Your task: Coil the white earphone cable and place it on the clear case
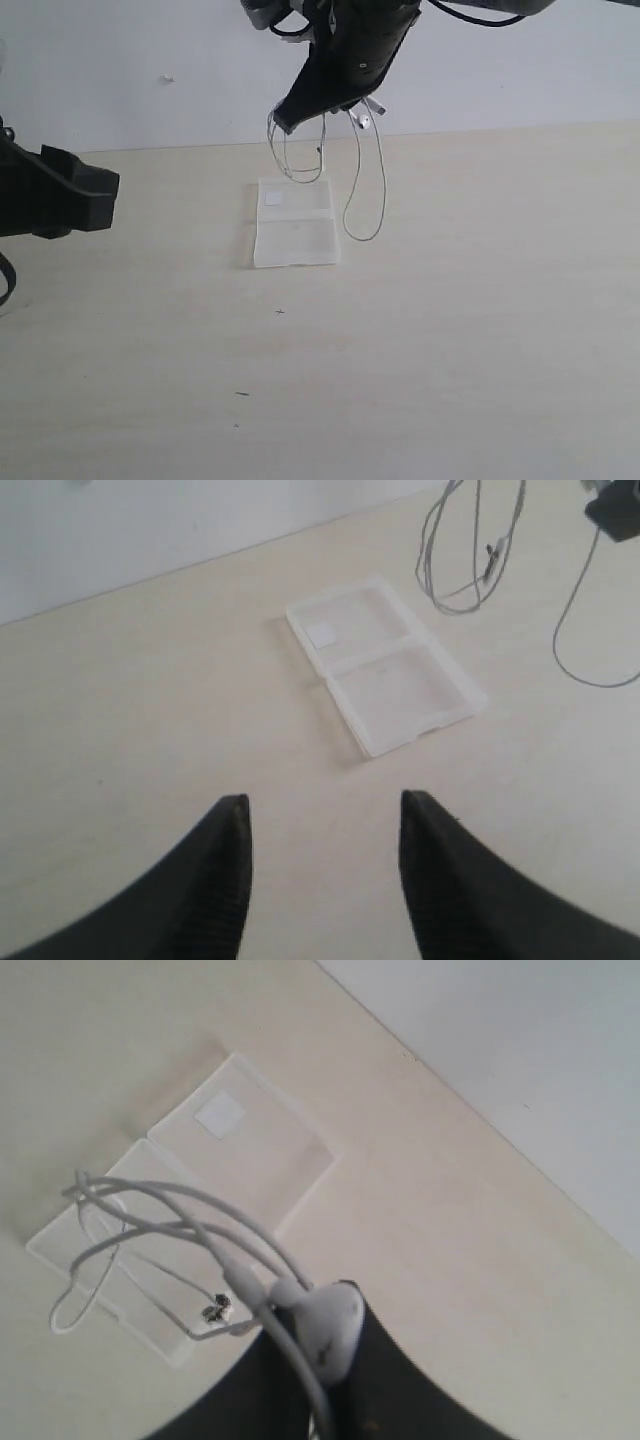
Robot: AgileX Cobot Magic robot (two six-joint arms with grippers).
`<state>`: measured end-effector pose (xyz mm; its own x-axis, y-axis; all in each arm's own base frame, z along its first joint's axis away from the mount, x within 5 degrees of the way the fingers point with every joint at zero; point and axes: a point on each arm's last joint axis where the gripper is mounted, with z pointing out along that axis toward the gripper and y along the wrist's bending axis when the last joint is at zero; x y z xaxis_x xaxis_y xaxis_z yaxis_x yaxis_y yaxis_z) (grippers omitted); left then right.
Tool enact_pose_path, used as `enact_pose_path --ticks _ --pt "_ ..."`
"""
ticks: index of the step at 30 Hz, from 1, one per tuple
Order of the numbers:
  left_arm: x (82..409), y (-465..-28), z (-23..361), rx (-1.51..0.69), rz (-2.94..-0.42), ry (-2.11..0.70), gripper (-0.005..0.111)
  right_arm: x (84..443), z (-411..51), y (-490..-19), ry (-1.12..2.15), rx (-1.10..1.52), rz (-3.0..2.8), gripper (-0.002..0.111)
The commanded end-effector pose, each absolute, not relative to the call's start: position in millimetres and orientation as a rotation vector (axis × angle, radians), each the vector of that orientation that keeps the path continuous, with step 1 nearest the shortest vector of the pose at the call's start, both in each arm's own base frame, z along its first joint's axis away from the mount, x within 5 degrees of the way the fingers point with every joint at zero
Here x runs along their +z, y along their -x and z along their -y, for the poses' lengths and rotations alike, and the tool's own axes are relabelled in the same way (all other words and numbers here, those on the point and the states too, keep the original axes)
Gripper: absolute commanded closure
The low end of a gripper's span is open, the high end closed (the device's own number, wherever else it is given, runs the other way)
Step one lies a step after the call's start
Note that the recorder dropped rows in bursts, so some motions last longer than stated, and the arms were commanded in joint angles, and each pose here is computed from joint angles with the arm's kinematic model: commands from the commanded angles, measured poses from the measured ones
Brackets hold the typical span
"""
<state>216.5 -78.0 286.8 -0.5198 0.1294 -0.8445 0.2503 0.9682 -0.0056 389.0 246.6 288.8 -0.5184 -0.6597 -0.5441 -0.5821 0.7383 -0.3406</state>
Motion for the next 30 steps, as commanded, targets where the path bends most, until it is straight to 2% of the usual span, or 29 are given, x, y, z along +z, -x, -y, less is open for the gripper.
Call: enact_pose_path --ticks 1,16,23,26,30 --pt "288.1 -219.3 81.0 -0.181 -2.082 -0.278 0.063 296.5 -249.2 -394.0 0.899 -0.111 -2.202 0.108" --pt "284.2 -220.1 76.7 -0.108 -2.112 -0.311 0.063 257.7 -264.7 -411.0 0.86 -0.046 -2.2 0.108" --pt "280.0 -222.9 57.0 -0.047 -2.181 -0.177 0.066 259.2 -269.7 -418.0 0.825 -0.021 -2.108 0.108" --pt "280.0 -223.7 54.1 -0.041 -2.182 -0.161 0.077 259.3 -270.6 -419.3 0.83 -0.024 -2.088 0.108" --pt "280.0 -223.7 54.1 -0.041 -2.182 -0.162 0.105 254.3 -270.8 -420.6 0.842 -0.039 -2.092 0.108"
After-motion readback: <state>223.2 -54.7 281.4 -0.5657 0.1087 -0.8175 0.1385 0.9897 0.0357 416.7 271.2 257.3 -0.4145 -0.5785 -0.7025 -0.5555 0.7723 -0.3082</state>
